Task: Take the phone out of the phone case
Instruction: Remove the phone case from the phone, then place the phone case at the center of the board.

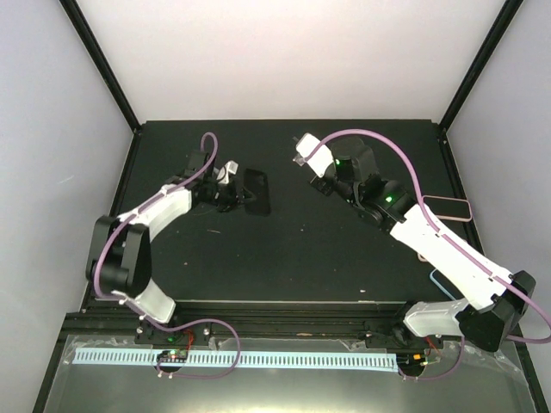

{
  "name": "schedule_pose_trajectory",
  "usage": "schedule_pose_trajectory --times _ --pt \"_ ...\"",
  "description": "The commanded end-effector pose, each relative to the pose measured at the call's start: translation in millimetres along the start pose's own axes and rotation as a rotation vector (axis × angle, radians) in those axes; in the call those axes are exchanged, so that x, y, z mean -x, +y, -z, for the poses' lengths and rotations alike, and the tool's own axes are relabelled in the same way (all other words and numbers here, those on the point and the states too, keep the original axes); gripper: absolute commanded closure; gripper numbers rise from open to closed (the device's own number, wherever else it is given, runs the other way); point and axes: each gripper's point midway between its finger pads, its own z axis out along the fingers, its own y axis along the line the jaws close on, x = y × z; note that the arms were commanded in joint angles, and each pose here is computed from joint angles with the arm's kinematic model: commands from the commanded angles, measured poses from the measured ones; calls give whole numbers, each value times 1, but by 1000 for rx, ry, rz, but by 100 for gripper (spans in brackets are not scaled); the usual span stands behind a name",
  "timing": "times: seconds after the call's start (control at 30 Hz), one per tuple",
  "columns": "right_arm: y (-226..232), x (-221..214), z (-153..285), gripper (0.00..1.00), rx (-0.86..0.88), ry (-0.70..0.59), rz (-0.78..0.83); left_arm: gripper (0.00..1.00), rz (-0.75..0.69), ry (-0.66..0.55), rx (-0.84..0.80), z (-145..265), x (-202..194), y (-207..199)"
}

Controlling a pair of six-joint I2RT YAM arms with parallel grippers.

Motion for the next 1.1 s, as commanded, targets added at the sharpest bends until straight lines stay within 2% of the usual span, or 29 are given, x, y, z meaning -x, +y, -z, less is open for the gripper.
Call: schedule_pose_trajectory --times 0.0,0.17,0.53,0.83,1.07 --pt "-14 0 6 99 -31 -36 -18 98 -73 70 -23 -13 12 -13" --pt "-14 -9 1 99 -34 -11 -14 98 -50 129 1 -41 18 0" --pt "-8 -22 -10 99 -11 30 -4 98 -3 121 12 -88 45 18" --pt "-1 -29 -16 99 5 43 7 98 41 117 74 -111 51 42" --pt "0 -31 -16 99 1 40 14 99 63 141 141 -114 42 61"
